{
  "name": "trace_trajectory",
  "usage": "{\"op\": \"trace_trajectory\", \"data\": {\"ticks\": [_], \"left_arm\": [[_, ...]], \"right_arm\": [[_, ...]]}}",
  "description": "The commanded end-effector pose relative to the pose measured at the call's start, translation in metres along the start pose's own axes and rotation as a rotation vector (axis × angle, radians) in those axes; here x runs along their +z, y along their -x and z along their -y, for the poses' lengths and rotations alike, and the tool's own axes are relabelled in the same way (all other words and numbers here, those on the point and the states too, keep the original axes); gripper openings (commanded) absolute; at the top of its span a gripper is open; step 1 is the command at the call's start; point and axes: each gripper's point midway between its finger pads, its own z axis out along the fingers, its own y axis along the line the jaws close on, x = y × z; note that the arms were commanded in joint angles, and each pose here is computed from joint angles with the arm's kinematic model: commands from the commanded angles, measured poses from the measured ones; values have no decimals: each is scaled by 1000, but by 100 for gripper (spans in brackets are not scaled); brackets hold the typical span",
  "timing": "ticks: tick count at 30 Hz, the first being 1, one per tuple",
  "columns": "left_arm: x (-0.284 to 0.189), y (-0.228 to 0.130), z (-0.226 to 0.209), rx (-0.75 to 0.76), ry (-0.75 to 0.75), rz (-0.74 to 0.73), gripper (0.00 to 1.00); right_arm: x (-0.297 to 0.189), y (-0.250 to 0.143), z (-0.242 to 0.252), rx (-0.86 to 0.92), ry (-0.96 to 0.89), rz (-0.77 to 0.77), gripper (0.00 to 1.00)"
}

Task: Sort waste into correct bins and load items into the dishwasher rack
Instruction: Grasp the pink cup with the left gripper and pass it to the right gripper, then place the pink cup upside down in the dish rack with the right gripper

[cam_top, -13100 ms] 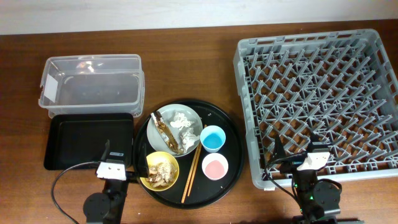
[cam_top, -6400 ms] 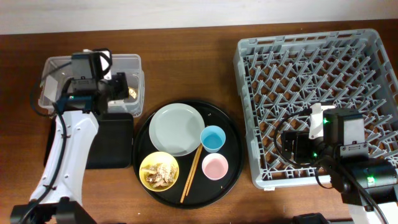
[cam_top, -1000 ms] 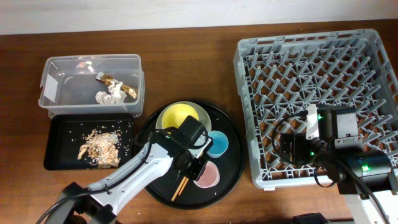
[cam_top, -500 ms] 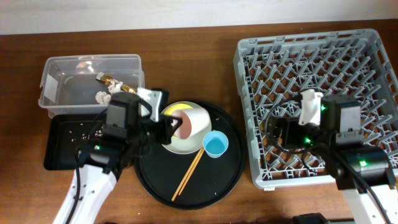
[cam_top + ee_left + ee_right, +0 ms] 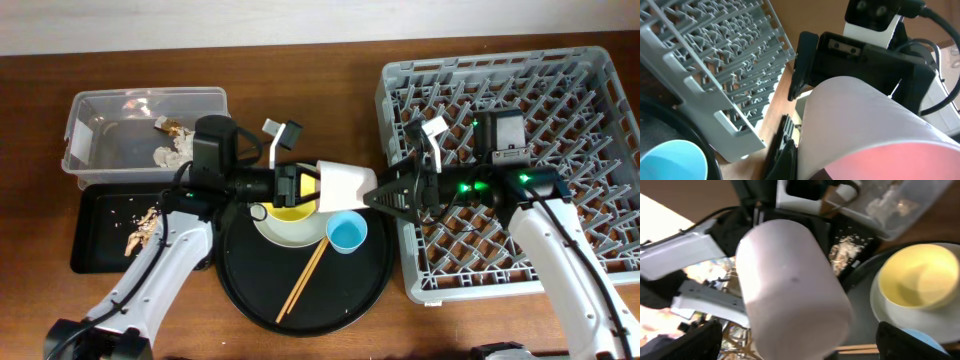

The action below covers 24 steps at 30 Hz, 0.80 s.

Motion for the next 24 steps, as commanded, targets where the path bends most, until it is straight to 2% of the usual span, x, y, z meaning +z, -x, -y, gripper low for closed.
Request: {"op": "trace_trajectory", "data": {"ticks": [1,7,8,10,12,14,16,18,21,24], "left_arm": [[8,-2,3,3,-5,-16,0],[8,2,-2,-10,24,6,0],[8,2,-2,-16,24,7,0],[8,2,-2,-16,24,7,0],[8,2,-2,-16,23,6,0],[8,2,-2,-16,23,6,0],[8,2,-2,-16,23,6,1],[8,2,-2,-11,25,7,29],[7,0,-9,36,55,8,38],[-5,-8,-56,12,289,34,41]], "right_arm": [[2,3,-16,-30,88,0,100],[14,-4,-25,-39,117,-38,90],[14,-4,-25,-39,117,-38,83],[14,-4,-25,-39,117,-38,76],[14,-4,-25,-39,117,-38,57],[14,-4,-24,-39,113,-38,57],[14,-4,-23,-40,110,-39,52],[14,-4,-22,-40,101,-39,51],[15,-7,-1,-25,-19,-51,50],[6,-20,40,34,-274,-92,49]]}}
